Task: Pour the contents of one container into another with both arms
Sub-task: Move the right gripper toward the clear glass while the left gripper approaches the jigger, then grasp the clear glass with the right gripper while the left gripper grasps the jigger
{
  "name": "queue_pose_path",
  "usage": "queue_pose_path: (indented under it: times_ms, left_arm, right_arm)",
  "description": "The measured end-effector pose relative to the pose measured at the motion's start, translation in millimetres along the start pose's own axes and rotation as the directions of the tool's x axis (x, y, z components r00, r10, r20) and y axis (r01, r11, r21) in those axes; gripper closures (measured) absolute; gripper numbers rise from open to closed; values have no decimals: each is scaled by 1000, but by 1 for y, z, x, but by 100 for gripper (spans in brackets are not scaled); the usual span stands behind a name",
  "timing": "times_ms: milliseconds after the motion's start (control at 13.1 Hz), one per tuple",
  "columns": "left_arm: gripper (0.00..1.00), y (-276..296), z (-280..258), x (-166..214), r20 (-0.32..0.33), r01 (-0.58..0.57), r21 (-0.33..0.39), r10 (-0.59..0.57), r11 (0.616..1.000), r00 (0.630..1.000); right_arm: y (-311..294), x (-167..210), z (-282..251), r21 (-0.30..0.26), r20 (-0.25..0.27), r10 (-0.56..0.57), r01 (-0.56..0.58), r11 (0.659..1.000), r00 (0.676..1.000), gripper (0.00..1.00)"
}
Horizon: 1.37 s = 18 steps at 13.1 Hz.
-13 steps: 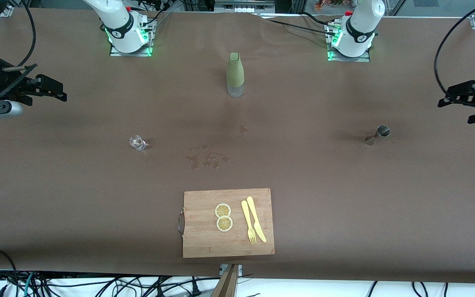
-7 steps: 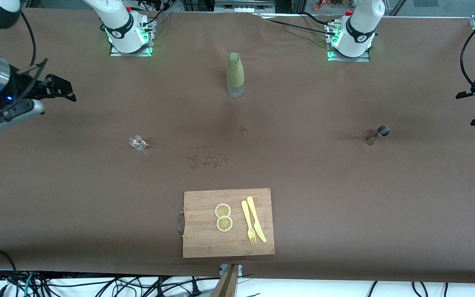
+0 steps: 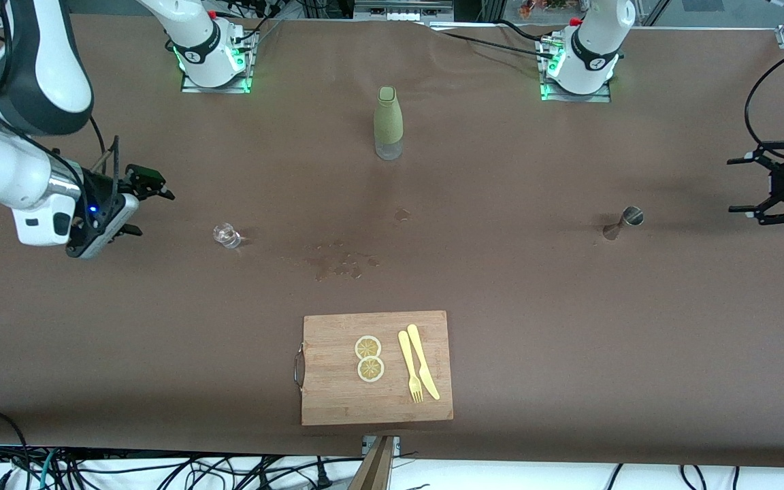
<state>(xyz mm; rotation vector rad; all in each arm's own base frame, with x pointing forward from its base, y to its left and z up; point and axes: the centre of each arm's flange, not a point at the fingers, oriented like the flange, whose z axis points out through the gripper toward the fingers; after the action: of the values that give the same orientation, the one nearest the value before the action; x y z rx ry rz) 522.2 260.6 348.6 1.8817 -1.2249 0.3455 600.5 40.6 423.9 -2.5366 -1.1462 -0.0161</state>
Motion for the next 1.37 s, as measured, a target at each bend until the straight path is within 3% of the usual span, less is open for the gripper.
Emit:
queue_pose_path:
  times_ms: [229,381,762,990,1371]
  left_arm:
    - [0,-29,41,-67,-148,-84,-35,78,996,986]
    - [0,-43,67,-104,-240,-133,-39,120,990,963]
    - [0,-63,115,-155,-380,-275,29,265,961,886]
    - [0,-75,141,-168,-438,-332,82,333,940,835]
    - [0,-98,211,-186,-548,-382,142,394,913,738]
  right_arm:
    - [45,-34,42,89,-126,-159,171,981,979,0]
    - [72,-56,65,116,-199,-228,254,960,953,0]
    - [94,-77,130,132,-360,-368,437,890,857,0]
    - [76,-101,180,114,-479,-421,530,840,771,0]
    - [76,-129,199,65,-516,-478,589,805,711,0]
